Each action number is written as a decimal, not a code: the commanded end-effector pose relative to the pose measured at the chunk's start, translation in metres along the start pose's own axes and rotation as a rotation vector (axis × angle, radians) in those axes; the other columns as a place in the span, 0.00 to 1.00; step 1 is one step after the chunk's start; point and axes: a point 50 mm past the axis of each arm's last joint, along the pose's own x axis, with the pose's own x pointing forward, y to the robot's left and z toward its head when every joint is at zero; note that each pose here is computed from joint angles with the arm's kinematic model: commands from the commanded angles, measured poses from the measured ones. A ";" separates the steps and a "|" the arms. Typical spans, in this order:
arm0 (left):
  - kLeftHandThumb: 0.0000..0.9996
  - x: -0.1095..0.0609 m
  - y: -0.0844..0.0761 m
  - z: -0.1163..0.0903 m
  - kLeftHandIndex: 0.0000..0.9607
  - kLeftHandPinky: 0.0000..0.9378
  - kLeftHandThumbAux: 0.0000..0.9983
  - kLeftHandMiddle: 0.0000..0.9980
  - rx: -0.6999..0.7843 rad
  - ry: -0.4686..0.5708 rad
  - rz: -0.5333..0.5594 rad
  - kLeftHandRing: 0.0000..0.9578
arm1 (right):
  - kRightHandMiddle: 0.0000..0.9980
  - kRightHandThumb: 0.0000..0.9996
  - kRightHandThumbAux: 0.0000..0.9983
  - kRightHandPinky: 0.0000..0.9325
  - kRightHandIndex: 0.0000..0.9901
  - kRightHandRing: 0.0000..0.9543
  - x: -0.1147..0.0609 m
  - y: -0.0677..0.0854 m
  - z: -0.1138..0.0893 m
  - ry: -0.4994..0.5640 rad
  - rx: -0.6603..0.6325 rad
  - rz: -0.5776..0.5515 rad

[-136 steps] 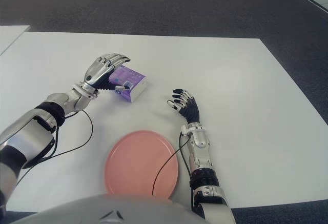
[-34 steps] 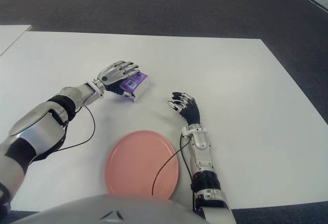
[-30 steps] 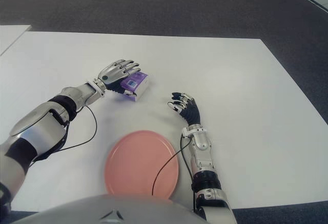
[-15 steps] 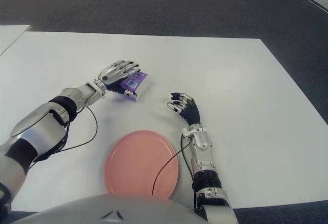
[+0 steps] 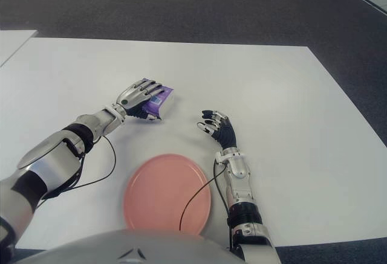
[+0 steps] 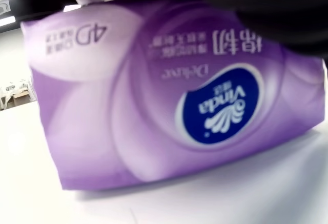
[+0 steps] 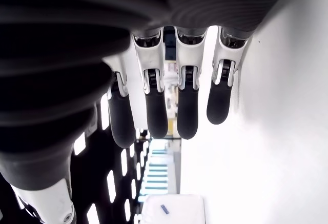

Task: Put the tissue paper into the plate.

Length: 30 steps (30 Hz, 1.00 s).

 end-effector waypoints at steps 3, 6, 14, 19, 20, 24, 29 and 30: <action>0.38 -0.011 -0.012 -0.007 0.00 0.00 0.19 0.00 0.040 0.003 -0.103 0.00 | 0.33 0.68 0.73 0.33 0.41 0.33 -0.020 0.001 -0.030 0.160 0.018 -0.009; 0.38 -0.012 -0.011 -0.008 0.00 0.00 0.19 0.00 0.031 0.007 -0.099 0.00 | 0.34 0.68 0.73 0.33 0.41 0.33 -0.021 0.000 -0.031 0.157 0.017 -0.002; 0.38 -0.014 -0.012 -0.008 0.00 0.00 0.20 0.00 0.019 0.009 -0.099 0.00 | 0.34 0.68 0.73 0.33 0.41 0.33 -0.020 0.001 -0.030 0.160 0.025 0.001; 0.35 -0.016 -0.015 -0.008 0.00 0.00 0.20 0.00 0.014 0.012 -0.112 0.00 | 0.33 0.68 0.73 0.32 0.41 0.32 -0.021 0.002 -0.031 0.151 0.019 0.017; 0.34 -0.016 -0.015 -0.007 0.00 0.00 0.20 0.00 0.013 0.013 -0.114 0.00 | 0.33 0.68 0.73 0.32 0.41 0.32 -0.021 0.002 -0.031 0.151 0.018 0.017; 0.32 -0.016 -0.018 -0.006 0.00 0.00 0.21 0.00 0.002 0.018 -0.129 0.00 | 0.33 0.68 0.73 0.32 0.41 0.32 -0.021 0.001 -0.031 0.154 0.011 0.015; 0.32 -0.018 -0.023 -0.003 0.00 0.00 0.20 0.00 -0.012 0.020 -0.169 0.00 | 0.33 0.68 0.73 0.33 0.41 0.32 -0.023 0.000 -0.030 0.152 0.011 0.011; 0.32 -0.018 -0.023 -0.002 0.00 0.00 0.19 0.00 -0.013 0.019 -0.173 0.00 | 0.33 0.68 0.73 0.33 0.41 0.32 -0.023 0.000 -0.030 0.152 0.011 0.010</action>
